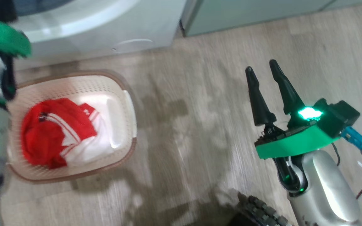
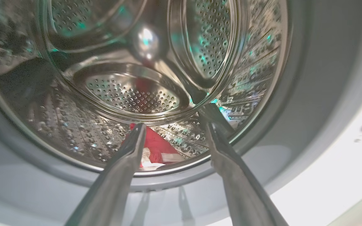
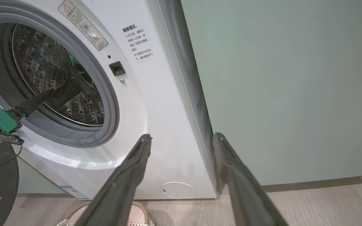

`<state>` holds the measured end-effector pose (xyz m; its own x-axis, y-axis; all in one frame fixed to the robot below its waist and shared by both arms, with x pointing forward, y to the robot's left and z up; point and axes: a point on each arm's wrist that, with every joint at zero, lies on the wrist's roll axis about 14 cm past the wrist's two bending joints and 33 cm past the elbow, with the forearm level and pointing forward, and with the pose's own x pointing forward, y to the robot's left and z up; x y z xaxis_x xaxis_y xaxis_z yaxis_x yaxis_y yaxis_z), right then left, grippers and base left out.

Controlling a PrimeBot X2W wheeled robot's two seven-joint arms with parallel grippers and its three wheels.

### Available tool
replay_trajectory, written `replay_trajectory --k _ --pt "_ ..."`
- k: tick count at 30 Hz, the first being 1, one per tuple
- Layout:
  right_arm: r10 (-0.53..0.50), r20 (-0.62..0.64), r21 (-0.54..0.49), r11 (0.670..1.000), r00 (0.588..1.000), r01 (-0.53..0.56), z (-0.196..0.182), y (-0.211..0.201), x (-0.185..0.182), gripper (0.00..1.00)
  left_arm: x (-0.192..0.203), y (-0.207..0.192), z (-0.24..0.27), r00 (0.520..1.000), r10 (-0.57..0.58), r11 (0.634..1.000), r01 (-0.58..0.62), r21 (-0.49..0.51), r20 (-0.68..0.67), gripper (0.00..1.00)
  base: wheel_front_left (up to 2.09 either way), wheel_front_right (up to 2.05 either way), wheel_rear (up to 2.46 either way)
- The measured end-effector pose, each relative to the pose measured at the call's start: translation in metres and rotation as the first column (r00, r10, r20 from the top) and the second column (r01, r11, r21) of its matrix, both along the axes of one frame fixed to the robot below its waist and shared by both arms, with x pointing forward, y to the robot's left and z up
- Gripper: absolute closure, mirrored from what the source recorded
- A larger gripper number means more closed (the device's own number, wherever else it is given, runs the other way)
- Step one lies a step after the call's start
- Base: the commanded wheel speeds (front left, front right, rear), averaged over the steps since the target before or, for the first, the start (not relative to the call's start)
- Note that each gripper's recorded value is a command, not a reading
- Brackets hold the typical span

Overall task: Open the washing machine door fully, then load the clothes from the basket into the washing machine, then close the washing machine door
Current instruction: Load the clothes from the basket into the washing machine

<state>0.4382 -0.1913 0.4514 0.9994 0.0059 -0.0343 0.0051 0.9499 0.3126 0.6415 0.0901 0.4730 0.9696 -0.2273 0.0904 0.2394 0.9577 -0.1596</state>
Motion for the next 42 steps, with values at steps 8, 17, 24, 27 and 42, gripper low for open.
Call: replay_trajectory --k 8,17,24,27,42 --pt "0.022 0.031 -0.035 0.999 0.999 -0.021 0.013 0.007 -0.005 0.00 -0.069 0.029 0.033 0.996 0.072 0.996 -0.070 -0.052 0.050 0.00 0.00 0.00 0.00" --pt "0.044 0.066 -0.060 0.997 0.997 -0.040 0.030 0.014 -0.012 0.00 -0.141 0.059 0.050 0.986 0.154 0.987 -0.151 -0.047 0.063 0.00 0.00 0.00 0.00" --pt "0.050 0.067 -0.065 0.997 0.997 -0.045 0.039 0.016 -0.030 0.00 -0.187 0.071 0.057 0.980 0.189 0.982 -0.187 -0.034 0.065 0.00 0.00 0.00 0.00" --pt "0.058 0.058 -0.066 0.996 0.997 -0.054 0.041 0.019 -0.041 0.00 -0.205 0.073 0.056 0.979 0.193 0.981 -0.192 -0.023 0.060 0.00 0.00 0.00 0.00" --pt "0.064 0.089 -0.079 0.995 0.994 -0.057 0.063 0.019 -0.085 0.00 -0.264 0.070 0.061 0.982 0.175 0.984 -0.176 0.007 0.071 0.00 0.00 0.00 0.00"
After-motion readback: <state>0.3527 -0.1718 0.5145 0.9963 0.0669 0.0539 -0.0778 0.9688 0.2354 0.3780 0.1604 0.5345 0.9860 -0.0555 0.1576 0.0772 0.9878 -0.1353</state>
